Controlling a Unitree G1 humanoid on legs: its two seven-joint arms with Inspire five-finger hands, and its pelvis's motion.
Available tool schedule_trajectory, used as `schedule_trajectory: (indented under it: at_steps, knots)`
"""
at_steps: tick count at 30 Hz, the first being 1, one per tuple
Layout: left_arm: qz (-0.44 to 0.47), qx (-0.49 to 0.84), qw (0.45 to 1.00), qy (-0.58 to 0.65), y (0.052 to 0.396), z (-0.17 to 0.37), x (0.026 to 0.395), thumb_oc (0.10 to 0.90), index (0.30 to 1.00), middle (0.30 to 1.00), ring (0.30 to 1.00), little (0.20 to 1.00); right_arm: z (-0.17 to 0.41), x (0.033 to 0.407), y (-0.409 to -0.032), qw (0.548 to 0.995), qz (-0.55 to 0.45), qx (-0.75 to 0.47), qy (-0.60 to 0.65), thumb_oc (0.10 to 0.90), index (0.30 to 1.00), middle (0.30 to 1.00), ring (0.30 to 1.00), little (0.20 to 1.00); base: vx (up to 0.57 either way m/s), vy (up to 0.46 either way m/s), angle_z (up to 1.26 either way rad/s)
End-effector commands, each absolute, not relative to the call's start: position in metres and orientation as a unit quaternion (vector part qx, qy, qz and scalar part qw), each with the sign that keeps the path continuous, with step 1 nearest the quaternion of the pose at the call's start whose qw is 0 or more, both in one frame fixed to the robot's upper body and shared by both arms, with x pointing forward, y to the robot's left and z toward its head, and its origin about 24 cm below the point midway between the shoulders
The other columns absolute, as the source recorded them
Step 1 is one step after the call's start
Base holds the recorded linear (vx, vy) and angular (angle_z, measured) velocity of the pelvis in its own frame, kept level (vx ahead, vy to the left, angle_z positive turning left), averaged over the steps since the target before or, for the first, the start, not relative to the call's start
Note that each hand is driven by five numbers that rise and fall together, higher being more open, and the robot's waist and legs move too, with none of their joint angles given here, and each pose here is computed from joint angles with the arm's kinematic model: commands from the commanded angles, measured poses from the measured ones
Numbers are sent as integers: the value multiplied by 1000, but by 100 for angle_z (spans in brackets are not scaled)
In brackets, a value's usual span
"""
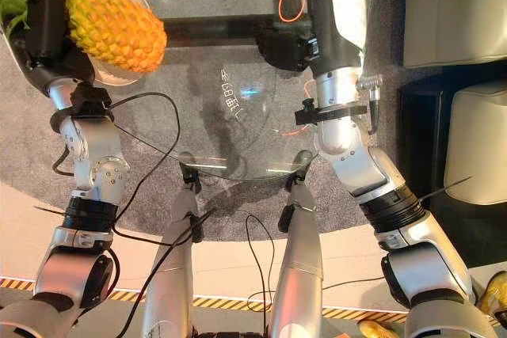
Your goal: Pick up the fruit to the plate
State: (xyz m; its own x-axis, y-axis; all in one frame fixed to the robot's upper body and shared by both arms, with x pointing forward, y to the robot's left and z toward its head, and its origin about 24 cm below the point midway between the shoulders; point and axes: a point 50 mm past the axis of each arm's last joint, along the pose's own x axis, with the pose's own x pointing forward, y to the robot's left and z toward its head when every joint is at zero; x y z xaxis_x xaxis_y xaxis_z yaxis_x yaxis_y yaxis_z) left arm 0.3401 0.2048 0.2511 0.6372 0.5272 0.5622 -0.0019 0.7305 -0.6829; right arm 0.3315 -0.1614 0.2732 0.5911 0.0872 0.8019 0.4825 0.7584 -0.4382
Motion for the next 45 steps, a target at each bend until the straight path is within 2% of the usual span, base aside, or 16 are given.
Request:
schedule_trajectory:
  at_steps: [1,15,23,34,45]
  knots:
    - [177,-290,744,-575,224,319,305,100,300,300,300,200,301,318,-177,816,-195,-227,-494,800,900,900,900,900,0,0,0]
    - [324,-266,696,-582,260,329,307,100,300,300,300,200,244,345,-248,861,-363,-137,-328,800,900,900,900,900,0,5,0]
    - [362,-241,677,-594,269,343,305,100,300,300,300,200,213,354,-269,873,-396,-138,-250,800,900,900,900,900,0,0,0]
    - [375,-184,686,-596,271,360,311,100,300,300,300,200,159,361,-301,897,-403,-145,-110,800,900,900,900,900,0,0,0]
    - [365,-154,712,-579,269,361,322,100,300,300,300,200,119,362,-308,917,-363,-168,5,800,900,900,900,900,0,0,0]
